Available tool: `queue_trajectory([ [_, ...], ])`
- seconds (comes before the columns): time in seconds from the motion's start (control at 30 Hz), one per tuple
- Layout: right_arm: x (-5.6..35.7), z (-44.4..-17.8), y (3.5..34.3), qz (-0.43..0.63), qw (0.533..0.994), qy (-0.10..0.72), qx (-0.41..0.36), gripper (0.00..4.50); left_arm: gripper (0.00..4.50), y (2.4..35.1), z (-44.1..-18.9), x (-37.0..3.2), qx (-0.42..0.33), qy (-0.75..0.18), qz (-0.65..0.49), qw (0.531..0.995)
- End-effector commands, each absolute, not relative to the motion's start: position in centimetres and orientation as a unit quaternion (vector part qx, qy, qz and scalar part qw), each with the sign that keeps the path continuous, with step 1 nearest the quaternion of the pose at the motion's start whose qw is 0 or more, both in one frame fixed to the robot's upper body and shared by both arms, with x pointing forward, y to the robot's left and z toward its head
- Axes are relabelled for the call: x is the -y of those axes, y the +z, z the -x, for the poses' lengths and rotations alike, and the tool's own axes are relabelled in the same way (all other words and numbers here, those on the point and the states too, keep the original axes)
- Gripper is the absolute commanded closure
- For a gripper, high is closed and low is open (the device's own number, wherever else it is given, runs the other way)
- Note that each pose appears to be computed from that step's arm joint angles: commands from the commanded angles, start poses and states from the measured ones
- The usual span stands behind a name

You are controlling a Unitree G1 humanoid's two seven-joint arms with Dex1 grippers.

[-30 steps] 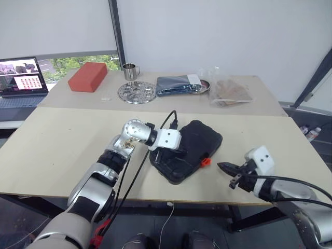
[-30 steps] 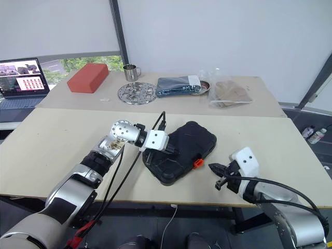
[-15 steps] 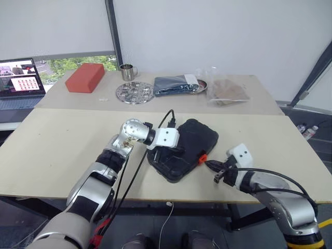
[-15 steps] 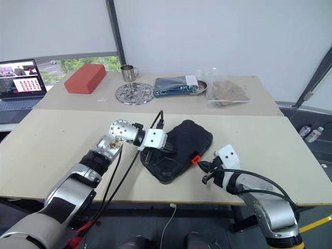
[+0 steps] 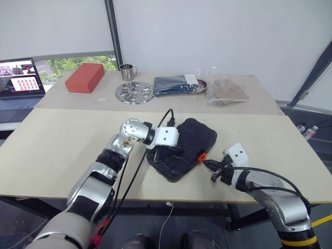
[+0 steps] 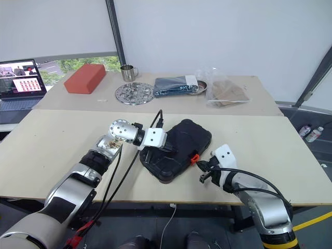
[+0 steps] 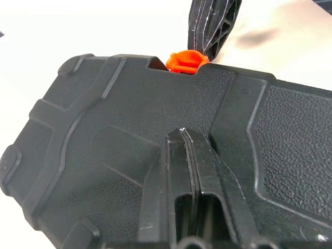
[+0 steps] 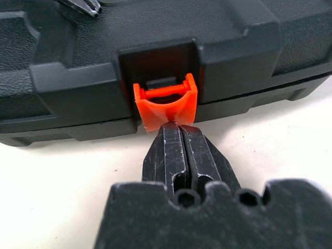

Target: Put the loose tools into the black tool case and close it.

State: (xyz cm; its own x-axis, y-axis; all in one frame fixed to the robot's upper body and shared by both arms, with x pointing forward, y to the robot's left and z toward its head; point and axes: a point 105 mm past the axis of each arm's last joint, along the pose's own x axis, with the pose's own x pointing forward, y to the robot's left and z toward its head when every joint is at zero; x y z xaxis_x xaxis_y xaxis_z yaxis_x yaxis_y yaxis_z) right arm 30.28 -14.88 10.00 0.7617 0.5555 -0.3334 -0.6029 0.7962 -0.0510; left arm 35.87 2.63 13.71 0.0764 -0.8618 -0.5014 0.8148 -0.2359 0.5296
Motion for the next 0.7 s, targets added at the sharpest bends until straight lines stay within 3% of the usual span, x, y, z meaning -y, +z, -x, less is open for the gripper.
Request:
queue_trajectory([
  [0.03, 13.3, -31.2, 14.7, 0.098, 0.937, 0.332, -0.050, 4.50, 4.48, 9.4, -35.0, -4.0, -0.054, -0.696, -0.395, 0.597],
  [0.4, 13.0, -30.7, 13.6, 0.096, 0.933, 0.340, -0.064, 4.50, 4.48, 9.4, -35.3, -4.4, -0.059, -0.687, -0.397, 0.606],
  [0.6, 16.2, -29.9, 16.2, 0.099, 0.947, 0.303, -0.040, 4.50, 4.48, 9.4, -35.6, -5.1, -0.062, -0.678, -0.398, 0.615],
  [0.7, 17.5, -29.1, 14.7, 0.110, 0.945, 0.298, -0.075, 4.50, 4.48, 9.3, -35.6, -5.3, -0.063, -0.677, -0.399, 0.616],
])
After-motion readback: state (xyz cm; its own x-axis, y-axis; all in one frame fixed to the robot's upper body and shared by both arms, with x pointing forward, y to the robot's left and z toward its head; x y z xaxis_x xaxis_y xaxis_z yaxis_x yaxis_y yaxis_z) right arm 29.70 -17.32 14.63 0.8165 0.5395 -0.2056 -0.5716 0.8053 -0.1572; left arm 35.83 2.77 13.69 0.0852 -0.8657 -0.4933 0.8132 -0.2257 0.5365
